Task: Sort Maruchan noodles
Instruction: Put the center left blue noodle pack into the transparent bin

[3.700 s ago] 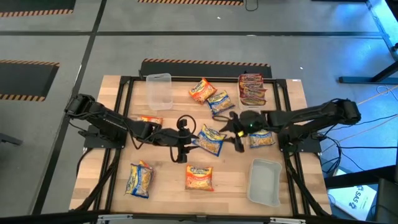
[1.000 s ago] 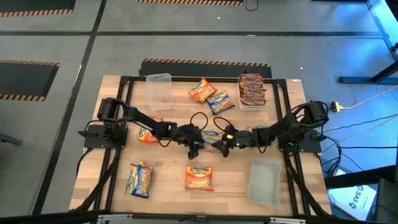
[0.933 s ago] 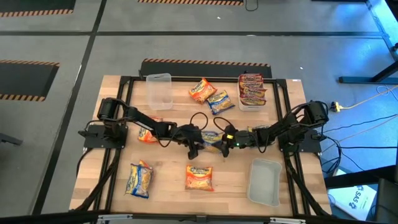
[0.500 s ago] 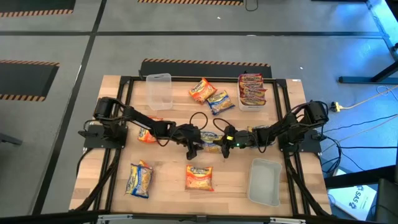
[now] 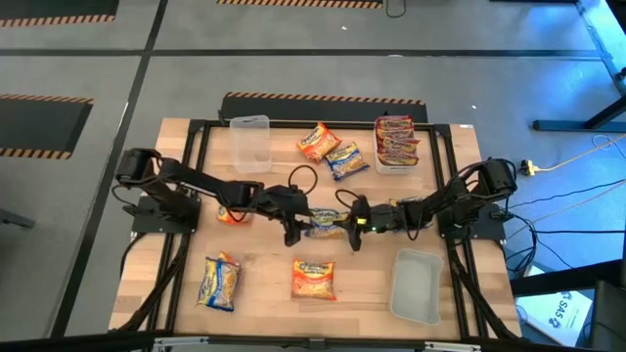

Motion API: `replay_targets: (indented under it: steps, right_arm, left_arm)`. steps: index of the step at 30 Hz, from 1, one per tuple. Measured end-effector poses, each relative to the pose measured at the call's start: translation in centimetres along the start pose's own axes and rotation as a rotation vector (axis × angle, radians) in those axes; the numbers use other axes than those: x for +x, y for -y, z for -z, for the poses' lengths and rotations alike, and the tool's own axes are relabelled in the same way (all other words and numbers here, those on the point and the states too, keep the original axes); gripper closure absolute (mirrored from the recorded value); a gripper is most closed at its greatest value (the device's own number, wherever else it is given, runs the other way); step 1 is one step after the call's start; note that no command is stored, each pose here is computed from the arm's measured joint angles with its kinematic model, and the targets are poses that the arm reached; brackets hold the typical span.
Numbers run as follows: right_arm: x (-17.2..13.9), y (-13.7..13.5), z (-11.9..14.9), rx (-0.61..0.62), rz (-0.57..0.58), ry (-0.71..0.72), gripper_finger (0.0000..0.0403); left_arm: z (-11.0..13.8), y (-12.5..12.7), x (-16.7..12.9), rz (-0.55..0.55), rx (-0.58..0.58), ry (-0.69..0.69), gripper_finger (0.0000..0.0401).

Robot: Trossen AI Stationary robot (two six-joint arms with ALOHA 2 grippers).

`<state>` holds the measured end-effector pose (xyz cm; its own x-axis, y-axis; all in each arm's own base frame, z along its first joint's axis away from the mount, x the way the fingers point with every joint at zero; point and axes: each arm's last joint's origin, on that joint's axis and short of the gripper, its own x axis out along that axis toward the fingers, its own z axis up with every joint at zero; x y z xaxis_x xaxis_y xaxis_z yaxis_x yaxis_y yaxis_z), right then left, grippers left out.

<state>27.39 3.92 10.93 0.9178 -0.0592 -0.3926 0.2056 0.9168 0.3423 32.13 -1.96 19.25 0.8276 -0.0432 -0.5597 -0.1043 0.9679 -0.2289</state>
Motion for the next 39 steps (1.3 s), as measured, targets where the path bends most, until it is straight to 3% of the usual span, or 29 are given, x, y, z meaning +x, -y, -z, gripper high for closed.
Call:
replay_targets:
  steps: [10, 15, 26, 39]
  right_arm:
    - [1.5, -1.8, -2.5, -0.211, -0.06, 0.027, 0.04]
    - [2.3, -2.7, -3.8, -0.292, -0.079, 0.03, 0.04]
    - [3.4, -4.3, -6.1, -0.387, -0.102, 0.0, 0.04]
    - [3.8, -4.8, -7.0, -0.385, -0.098, -0.015, 0.0395]
  left_arm:
    - [-1.8, -0.3, -0.6, 0.073, -0.015, 0.057, 0.0108]
    - [-1.4, -0.4, -0.6, 0.062, -0.035, -0.002, 0.0094]
    - [-0.5, -0.6, -0.6, 0.051, -0.069, -0.104, 0.0126]
    - [0.1, -0.5, -0.7, 0.055, -0.062, -0.158, 0.0249]
